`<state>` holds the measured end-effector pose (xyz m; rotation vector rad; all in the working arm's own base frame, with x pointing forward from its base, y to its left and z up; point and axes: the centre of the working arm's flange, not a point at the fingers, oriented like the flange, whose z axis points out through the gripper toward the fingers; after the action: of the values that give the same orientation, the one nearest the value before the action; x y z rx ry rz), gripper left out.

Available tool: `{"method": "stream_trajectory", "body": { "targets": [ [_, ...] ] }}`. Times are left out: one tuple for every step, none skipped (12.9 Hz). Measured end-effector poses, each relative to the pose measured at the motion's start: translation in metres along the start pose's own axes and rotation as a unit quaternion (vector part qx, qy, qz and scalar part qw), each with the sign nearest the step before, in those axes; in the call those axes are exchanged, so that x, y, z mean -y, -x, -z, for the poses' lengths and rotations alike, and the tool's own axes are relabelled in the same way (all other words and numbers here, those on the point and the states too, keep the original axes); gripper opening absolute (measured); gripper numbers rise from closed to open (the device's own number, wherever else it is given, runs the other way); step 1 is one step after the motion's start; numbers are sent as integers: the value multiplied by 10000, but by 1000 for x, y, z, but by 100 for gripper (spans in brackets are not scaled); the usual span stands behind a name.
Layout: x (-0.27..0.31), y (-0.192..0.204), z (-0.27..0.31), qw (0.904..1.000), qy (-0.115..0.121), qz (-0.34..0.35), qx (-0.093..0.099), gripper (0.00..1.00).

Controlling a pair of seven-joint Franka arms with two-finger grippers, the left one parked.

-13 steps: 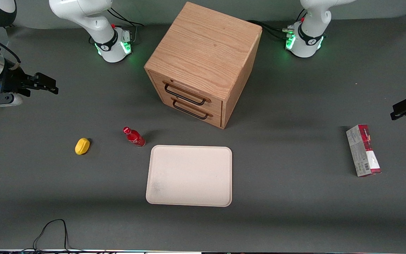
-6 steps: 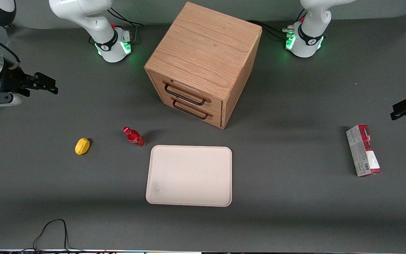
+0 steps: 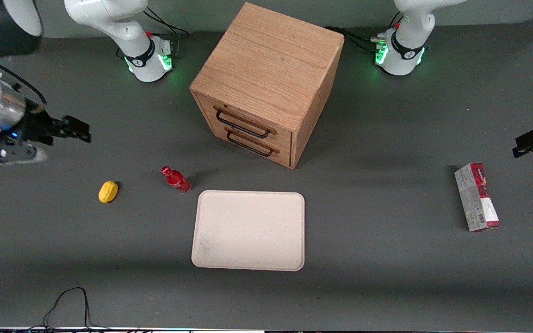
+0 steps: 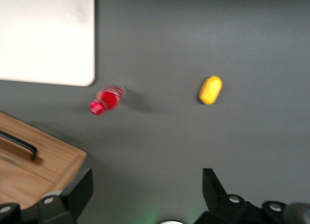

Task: Place coke bottle on tray
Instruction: 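Move the open right gripper down toward the red Coca-Cola bottle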

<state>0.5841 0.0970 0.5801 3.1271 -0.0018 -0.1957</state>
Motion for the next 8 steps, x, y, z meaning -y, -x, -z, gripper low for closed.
{"method": "stream_trajectory", "body": {
  "targets": [
    [28,-15,-6,9998,-32,-178,5,100],
    [54,-27,-13,9994,-37,-347,13,100],
    [79,-36,-20,9988,-42,-479,19,100],
    [97,-43,-26,9985,-51,-553,34,100],
    [107,-47,-31,9982,-51,-590,62,100],
    [108,-49,-34,9981,-41,-602,95,100],
    [107,-50,-35,9980,-33,-615,121,100],
    [106,-49,-36,9979,-17,-620,165,100]
  ]
}}
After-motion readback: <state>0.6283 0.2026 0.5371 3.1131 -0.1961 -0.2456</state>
